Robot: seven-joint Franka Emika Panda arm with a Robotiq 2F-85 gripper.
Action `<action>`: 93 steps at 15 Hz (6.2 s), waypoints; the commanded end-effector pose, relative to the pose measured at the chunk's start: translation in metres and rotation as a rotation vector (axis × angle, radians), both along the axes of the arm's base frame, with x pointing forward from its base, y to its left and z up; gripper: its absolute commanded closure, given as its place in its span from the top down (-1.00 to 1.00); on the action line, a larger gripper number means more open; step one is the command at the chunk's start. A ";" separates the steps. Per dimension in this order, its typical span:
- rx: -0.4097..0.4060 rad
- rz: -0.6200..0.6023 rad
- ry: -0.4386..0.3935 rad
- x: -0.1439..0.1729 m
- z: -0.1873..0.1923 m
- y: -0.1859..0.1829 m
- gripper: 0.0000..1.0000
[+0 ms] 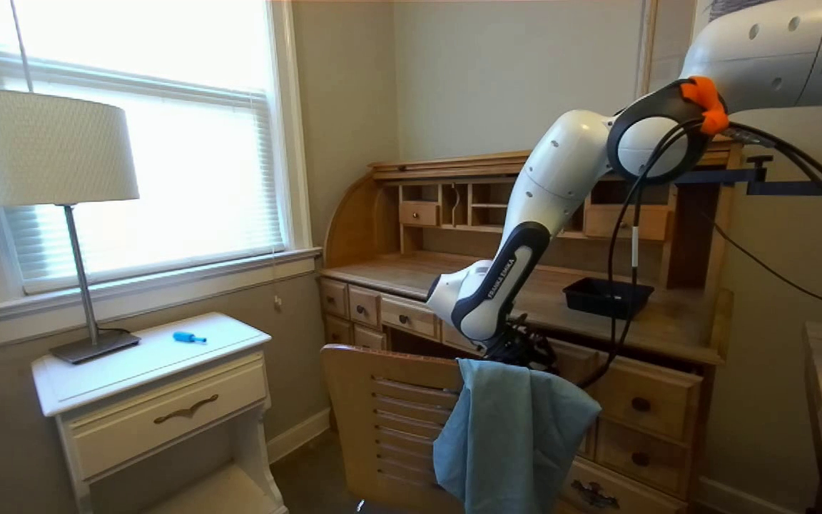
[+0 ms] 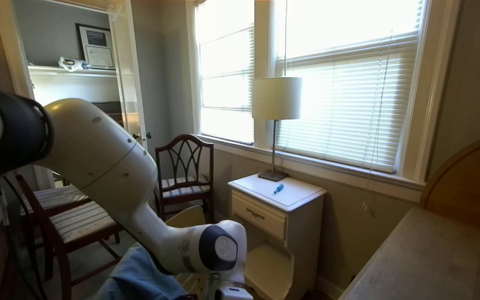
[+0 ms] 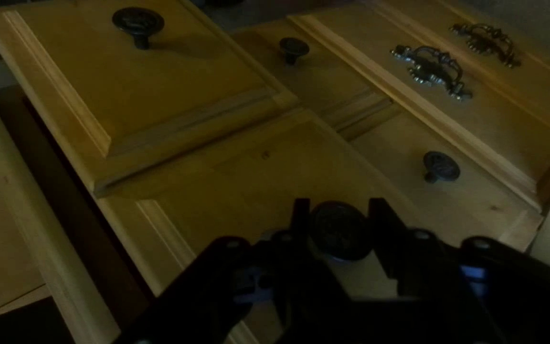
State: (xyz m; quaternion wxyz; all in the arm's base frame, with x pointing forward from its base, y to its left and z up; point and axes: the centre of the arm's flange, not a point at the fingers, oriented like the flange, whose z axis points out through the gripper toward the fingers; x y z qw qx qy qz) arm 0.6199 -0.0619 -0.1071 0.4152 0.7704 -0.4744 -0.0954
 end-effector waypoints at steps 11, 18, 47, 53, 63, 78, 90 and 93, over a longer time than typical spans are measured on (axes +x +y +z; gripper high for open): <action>0.159 0.066 -0.048 0.021 -0.003 0.084 -0.80; 0.183 0.120 -0.029 0.014 0.010 0.127 -0.80; 0.114 -0.255 -0.080 0.014 0.014 0.021 1.00; 0.070 -0.336 -0.051 0.002 0.001 0.010 0.32; 0.041 -0.351 -0.084 -0.001 -0.003 0.007 -0.86; 0.086 -0.038 -0.057 0.000 -0.007 0.098 -0.98; 0.111 -0.038 -0.041 0.014 0.004 0.085 0.70; 0.104 -0.051 -0.044 0.017 0.004 0.078 1.00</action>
